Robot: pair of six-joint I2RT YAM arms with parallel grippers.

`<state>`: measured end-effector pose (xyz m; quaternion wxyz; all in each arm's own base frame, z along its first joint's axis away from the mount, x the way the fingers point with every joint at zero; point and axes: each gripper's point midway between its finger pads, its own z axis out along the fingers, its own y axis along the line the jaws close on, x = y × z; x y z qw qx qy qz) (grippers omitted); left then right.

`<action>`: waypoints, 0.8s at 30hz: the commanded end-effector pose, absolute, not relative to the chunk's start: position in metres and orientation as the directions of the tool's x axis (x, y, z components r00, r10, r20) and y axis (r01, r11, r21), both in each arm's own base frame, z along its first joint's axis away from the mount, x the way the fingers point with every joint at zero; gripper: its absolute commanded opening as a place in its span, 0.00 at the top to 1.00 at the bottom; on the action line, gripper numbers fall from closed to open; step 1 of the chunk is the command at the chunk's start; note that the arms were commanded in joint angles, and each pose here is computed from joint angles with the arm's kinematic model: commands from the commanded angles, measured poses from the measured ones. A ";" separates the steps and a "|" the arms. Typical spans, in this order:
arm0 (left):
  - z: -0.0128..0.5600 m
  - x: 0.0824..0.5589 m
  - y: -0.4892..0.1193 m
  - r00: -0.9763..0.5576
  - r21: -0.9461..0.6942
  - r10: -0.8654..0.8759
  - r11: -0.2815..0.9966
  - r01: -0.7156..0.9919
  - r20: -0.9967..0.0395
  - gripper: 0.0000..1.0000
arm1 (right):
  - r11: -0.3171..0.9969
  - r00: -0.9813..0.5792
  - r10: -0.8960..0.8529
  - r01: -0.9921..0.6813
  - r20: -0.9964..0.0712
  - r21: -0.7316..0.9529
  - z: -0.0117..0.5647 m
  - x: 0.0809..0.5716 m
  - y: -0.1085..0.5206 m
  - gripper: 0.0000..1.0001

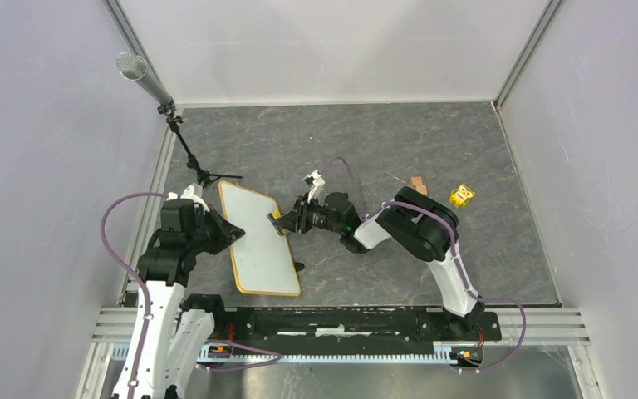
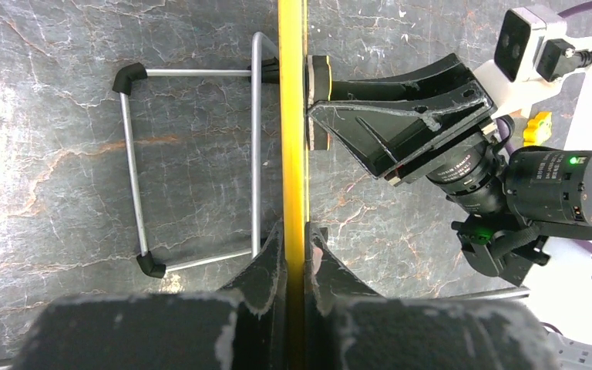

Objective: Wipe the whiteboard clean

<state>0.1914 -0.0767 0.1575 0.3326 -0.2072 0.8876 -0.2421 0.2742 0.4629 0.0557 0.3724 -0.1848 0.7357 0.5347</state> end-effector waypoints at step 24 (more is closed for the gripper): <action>0.153 0.184 -0.088 -0.745 -0.581 -0.479 0.800 -0.152 -0.465 0.98 | 0.249 -0.625 0.120 -0.733 -0.771 0.633 0.068 0.242 0.478 0.73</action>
